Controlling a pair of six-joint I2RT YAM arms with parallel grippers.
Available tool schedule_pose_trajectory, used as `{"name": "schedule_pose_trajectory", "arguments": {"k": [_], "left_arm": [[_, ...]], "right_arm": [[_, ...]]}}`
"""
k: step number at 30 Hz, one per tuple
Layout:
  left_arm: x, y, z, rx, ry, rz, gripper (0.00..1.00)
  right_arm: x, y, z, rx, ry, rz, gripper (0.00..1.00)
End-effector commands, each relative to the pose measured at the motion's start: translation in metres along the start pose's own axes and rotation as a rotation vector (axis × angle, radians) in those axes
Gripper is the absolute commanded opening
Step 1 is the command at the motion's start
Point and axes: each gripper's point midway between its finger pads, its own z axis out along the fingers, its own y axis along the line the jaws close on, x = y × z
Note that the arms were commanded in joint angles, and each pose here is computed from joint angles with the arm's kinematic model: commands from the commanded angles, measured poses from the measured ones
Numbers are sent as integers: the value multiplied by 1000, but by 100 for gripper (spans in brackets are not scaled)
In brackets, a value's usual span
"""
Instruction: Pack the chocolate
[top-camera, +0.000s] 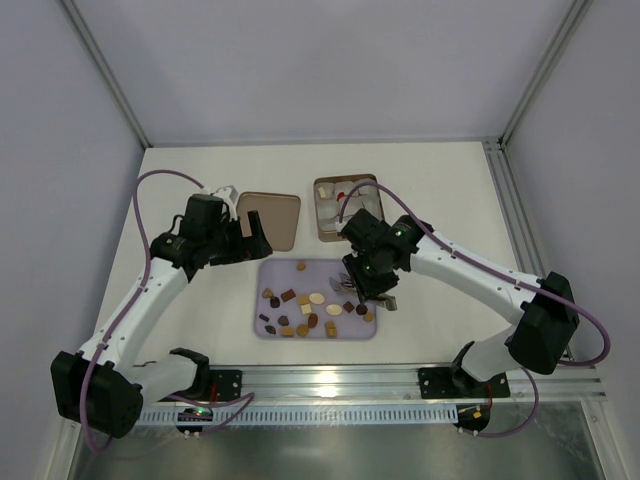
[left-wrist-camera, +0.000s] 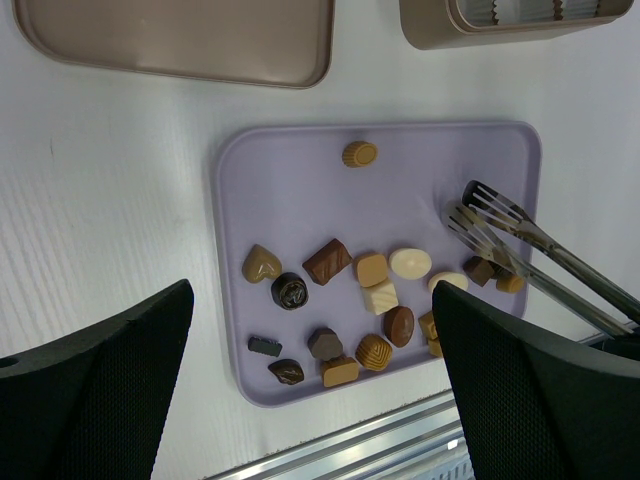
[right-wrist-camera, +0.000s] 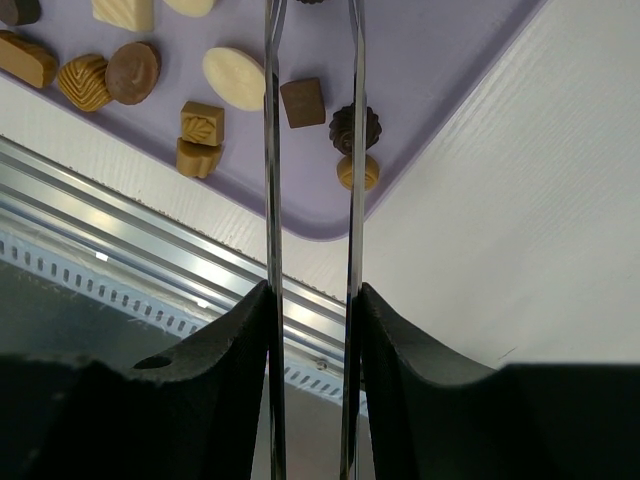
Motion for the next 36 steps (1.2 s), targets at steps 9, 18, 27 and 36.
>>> {"name": "schedule_pose_trajectory", "arguments": {"k": [9, 18, 27, 36], "left_arm": [[0, -4, -4, 25, -9, 24, 100], [-1, -4, -5, 26, -13, 23, 100], [0, -5, -5, 29, -10, 24, 100], [0, -5, -6, 31, -11, 25, 100]], "right_arm": [[1, 3, -12, -20, -30, 1, 36], [-7, 5, -17, -21, -53, -2, 36], [-13, 4, -20, -12, -68, -2, 33], [-20, 2, -29, -11, -100, 9, 32]]}}
